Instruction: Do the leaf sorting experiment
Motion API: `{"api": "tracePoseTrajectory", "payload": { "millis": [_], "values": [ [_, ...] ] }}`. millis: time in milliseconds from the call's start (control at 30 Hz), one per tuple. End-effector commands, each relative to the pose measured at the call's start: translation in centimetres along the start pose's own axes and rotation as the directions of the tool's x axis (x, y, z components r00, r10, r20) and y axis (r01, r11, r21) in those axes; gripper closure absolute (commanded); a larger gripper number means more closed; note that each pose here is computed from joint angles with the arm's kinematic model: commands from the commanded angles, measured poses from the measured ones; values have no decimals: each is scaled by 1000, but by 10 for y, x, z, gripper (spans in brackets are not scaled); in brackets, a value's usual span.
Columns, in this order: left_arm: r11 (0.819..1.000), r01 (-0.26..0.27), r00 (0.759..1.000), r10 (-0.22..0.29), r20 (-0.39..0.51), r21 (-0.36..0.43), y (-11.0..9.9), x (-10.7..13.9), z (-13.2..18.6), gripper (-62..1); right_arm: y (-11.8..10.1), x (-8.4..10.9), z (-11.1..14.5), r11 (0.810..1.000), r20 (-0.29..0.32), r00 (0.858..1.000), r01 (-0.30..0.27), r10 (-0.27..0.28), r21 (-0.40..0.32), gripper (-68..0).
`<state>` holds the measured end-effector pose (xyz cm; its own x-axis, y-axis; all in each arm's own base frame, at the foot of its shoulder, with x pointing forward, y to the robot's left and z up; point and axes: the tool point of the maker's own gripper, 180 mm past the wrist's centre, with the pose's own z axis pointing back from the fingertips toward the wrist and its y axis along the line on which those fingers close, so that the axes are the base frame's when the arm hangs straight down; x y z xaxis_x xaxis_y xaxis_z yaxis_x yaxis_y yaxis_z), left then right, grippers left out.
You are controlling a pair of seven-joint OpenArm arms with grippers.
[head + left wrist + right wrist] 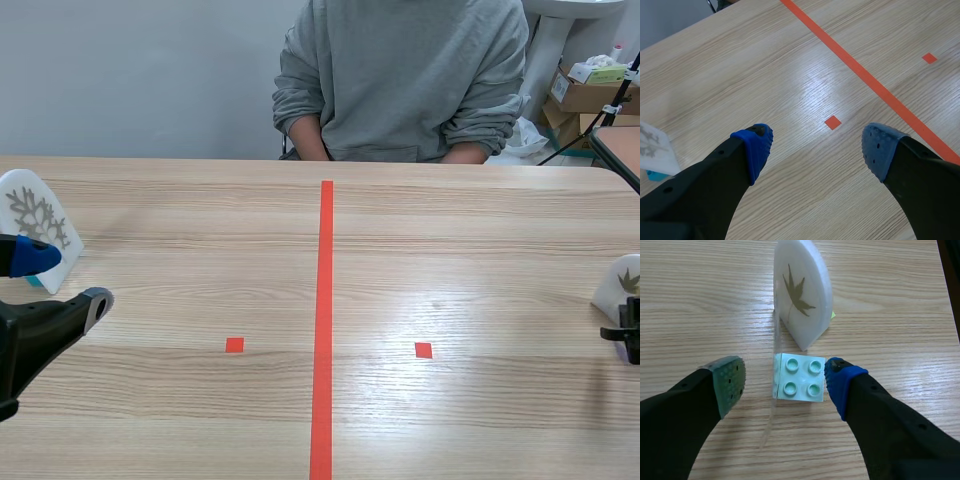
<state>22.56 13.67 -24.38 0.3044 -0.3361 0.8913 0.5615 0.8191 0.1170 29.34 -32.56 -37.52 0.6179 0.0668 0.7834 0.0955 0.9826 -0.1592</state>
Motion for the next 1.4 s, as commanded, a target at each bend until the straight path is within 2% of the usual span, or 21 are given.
{"api": "tracePoseTrajectory", "payload": {
  "millis": [0,133,300,367,467,567,667,833,933,1000,1133,1267,1367],
  "values": [
    [1000,-7,1000,7,24,-2,-2,6,0,-402,-3,19,1,1000,49,999,-14,14,-6,-376],
    [1000,-7,1000,7,24,-2,-2,6,0,-402,-4,25,6,999,65,997,-37,37,-7,-376],
    [1000,-7,1000,7,24,-2,-2,6,0,-402,6,41,26,993,106,988,-112,109,25,-377],
    [1000,-7,1000,7,24,-2,-2,6,0,-402,15,51,40,987,141,980,-148,139,56,-377],
    [1000,-7,1000,7,25,-2,-2,6,0,-402,38,70,66,964,212,956,-232,201,132,-385],
    [1000,-10,1000,10,30,-3,-2,7,0,-402,61,86,91,930,279,927,-310,250,197,-385],
    [1000,-10,999,10,31,-3,-2,7,0,-402,85,97,112,892,331,905,-361,266,272,-385],
    [1000,-9,999,9,35,-3,-2,8,0,-402,131,98,139,795,386,870,-458,307,398,-385],
    [1000,-13,999,13,38,-4,-2,9,0,-402,155,93,150,740,403,856,-495,324,456,-385],
    [1000,-13,999,13,37,-4,-2,8,0,-402,168,89,157,711,408,853,-506,326,489,-399],
    [1000,-13,999,13,36,-4,-2,8,0,-402,187,80,168,668,407,856,-507,319,544,-496],
    [1000,-13,999,13,36,-4,-2,8,0,-402,198,72,171,646,393,862,-501,320,575,-504],
    [1000,-13,999,13,32,-4,-2,7,0,-402,202,71,174,640,390,869,-489,304,593,-504]
  ]
}}
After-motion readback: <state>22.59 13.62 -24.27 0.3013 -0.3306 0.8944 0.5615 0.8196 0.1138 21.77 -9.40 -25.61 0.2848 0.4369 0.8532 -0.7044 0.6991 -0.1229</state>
